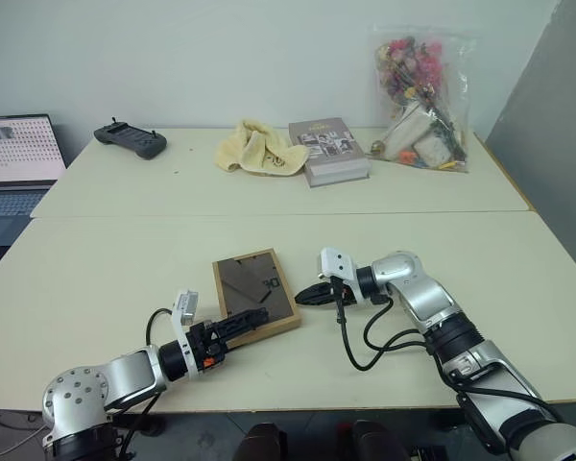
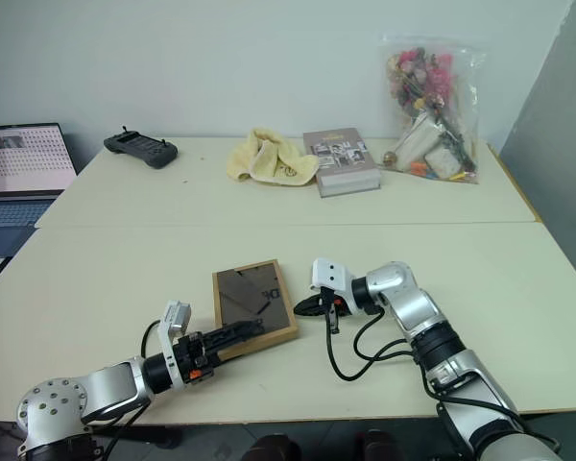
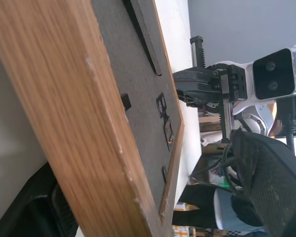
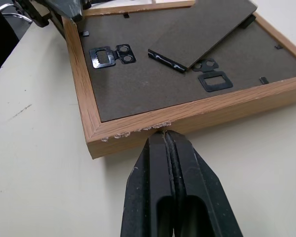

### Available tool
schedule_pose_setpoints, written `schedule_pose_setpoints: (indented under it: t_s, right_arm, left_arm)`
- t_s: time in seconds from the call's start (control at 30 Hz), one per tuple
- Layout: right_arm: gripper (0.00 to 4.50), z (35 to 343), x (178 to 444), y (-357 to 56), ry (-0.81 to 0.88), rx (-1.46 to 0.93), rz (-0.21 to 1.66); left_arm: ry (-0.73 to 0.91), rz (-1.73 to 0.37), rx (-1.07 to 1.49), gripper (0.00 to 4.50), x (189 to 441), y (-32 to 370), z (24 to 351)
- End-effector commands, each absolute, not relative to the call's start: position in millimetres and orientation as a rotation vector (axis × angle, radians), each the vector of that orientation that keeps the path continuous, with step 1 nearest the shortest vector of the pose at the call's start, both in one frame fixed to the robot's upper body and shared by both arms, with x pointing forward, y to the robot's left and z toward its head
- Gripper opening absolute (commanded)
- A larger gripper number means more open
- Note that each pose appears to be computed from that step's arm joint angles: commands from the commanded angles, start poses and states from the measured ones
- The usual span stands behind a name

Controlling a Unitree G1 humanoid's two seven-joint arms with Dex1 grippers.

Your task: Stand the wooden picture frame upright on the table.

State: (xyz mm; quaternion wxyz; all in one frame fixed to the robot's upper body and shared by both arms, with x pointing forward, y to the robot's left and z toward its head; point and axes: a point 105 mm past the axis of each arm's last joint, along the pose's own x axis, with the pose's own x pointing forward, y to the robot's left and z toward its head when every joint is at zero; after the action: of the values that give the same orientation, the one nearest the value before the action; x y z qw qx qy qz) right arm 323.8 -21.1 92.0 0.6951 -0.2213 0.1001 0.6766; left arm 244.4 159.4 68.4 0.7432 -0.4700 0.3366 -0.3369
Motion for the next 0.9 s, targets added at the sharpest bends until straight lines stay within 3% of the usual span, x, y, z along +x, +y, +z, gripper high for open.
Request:
schedule_pose_setpoints:
  t_s: [0.03,0.4,0.53,0.63,0.8,0.9]
  right_arm:
    - [0.03,97.3,325.4,-29.2,0.193,-0.507,1.478]
    - [0.00,102.5,350.2,-59.7,0.153,-0.492,1.262]
    - [0.00,142.3,363.2,-68.9,0.073,-0.393,1.160]
    - [0.00,193.8,364.2,-60.3,-0.018,-0.290,1.158]
    - [0.00,240.8,359.0,-43.7,-0.063,-0.198,1.234]
    - [0.48,262.2,357.0,-33.8,-0.079,-0.148,1.286]
  left_arm:
    - [0.830,-0.664,-1.024,4.50,244.0,160.1,44.8]
    - [0.714,-0.725,-1.030,2.16,259.7,172.1,79.4]
    - [0.640,-0.741,-0.977,1.38,272.9,167.5,96.0]
    - [0.522,-0.803,-0.929,1.29,292.1,156.2,127.1]
    - [0.375,-0.928,-0.857,1.29,309.6,134.4,176.7]
    - [0.316,-0.989,-0.815,1.29,313.6,123.5,200.1]
